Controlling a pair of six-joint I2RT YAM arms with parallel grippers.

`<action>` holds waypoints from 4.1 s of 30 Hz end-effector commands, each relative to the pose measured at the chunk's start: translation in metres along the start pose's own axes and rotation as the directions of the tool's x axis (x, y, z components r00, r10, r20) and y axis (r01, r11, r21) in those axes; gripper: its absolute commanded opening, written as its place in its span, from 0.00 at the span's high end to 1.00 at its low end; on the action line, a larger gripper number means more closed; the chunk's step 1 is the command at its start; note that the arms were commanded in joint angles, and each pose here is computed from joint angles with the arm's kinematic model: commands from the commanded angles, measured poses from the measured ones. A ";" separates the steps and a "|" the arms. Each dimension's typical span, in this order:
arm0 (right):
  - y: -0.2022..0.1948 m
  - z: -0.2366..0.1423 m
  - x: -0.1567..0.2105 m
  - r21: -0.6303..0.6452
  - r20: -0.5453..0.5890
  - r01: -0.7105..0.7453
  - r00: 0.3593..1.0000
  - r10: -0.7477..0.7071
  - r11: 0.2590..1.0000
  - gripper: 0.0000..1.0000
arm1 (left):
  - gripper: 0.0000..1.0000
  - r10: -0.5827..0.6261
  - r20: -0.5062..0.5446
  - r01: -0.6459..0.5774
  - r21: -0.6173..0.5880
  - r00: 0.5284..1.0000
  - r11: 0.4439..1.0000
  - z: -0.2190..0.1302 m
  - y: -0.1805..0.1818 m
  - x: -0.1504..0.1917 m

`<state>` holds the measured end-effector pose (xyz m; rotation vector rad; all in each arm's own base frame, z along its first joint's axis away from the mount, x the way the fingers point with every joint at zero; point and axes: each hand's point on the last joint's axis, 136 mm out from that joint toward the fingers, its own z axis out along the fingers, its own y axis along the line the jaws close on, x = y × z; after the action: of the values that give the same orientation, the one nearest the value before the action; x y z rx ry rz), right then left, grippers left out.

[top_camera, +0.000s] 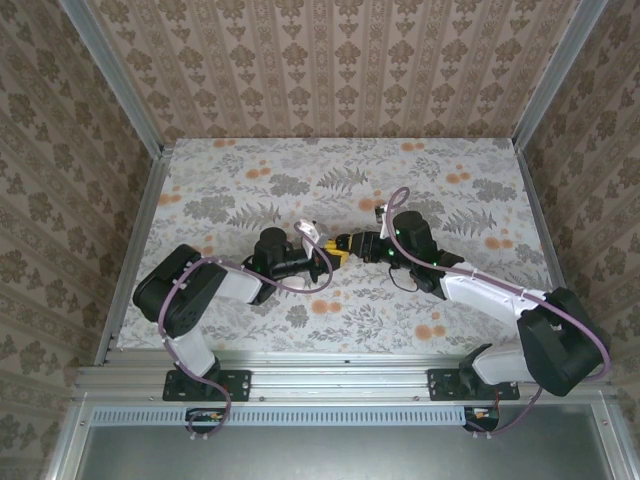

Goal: Insert wireless bluetooth earbuds into charging case

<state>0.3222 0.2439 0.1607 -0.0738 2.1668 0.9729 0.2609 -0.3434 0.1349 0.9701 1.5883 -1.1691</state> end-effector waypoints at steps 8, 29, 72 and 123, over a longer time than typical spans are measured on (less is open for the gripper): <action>0.001 -0.008 0.004 -0.008 0.013 0.021 1.000 -0.021 1.000 0.72 | 0.93 0.052 0.077 -0.055 0.033 0.996 0.998 -0.002 -0.010 -0.032; 0.035 -0.066 -0.030 -0.107 0.157 0.099 0.984 -0.082 0.989 0.45 | 0.93 0.116 0.078 -0.122 0.084 0.990 0.989 -0.007 -0.027 -0.043; 0.057 -0.102 -0.004 -0.275 0.170 0.787 0.605 -0.778 0.552 0.30 | 0.93 0.446 0.053 -0.446 0.206 0.894 0.871 -0.019 -0.092 -0.060; 0.051 -0.106 0.017 -0.321 0.068 0.838 0.486 -0.872 0.442 0.17 | 0.92 0.467 0.060 -0.470 0.196 0.882 0.861 -0.020 -0.098 -0.065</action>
<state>0.2399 0.2128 0.2332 -1.1906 1.6353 0.6698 0.1857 -0.3505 0.2051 1.3888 1.2118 -1.0137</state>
